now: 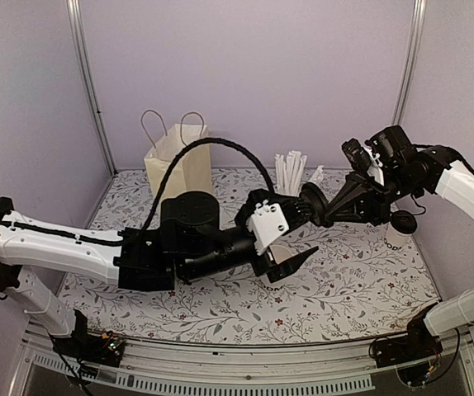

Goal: Pack the takeout coffee

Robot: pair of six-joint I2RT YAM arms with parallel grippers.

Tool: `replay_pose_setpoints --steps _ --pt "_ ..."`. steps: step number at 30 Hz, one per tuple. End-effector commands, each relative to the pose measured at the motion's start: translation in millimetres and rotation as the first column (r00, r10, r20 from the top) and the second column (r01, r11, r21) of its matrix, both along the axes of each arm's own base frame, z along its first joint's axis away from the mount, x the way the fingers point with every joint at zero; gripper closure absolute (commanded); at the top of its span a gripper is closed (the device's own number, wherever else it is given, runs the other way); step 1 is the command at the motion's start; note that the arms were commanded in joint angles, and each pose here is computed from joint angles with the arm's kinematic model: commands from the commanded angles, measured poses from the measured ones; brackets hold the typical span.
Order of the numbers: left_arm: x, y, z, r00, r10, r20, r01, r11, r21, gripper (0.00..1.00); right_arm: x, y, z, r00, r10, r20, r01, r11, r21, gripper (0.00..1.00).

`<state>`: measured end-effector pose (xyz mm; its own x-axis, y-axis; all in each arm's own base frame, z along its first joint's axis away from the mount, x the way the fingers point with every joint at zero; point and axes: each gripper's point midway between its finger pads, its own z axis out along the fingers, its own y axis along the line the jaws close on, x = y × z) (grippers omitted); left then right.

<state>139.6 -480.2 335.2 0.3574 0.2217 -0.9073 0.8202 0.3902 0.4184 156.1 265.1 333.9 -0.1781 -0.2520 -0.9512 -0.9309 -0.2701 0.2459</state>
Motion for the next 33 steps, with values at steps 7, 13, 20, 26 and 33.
replay_pose_setpoints --steps 7,13,20,26,33 --pt "18 -4 5 0.981 0.123 0.147 -0.122 0.992 -0.021 0.04 -19 -6 11 0.988 0.075 -0.136 -0.064 0.994 0.085 0.95" --pt "17 -11 -2 0.985 0.078 0.153 -0.079 0.997 -0.002 0.05 -21 -7 13 0.986 0.075 -0.146 -0.063 0.994 0.086 0.94" --pt "20 -19 -6 0.988 0.059 0.143 -0.059 0.998 0.001 0.06 -21 -9 16 0.984 0.078 -0.161 -0.063 0.993 0.097 0.93" --pt "32 -21 -4 0.987 0.091 0.129 -0.087 0.996 -0.036 0.07 -21 -10 15 0.983 0.078 -0.167 -0.062 0.993 0.099 0.92" --pt "40 -29 -2 0.991 0.085 0.104 -0.078 0.994 -0.077 0.1 -21 -10 13 0.982 0.076 -0.171 -0.06 0.993 0.098 0.91"
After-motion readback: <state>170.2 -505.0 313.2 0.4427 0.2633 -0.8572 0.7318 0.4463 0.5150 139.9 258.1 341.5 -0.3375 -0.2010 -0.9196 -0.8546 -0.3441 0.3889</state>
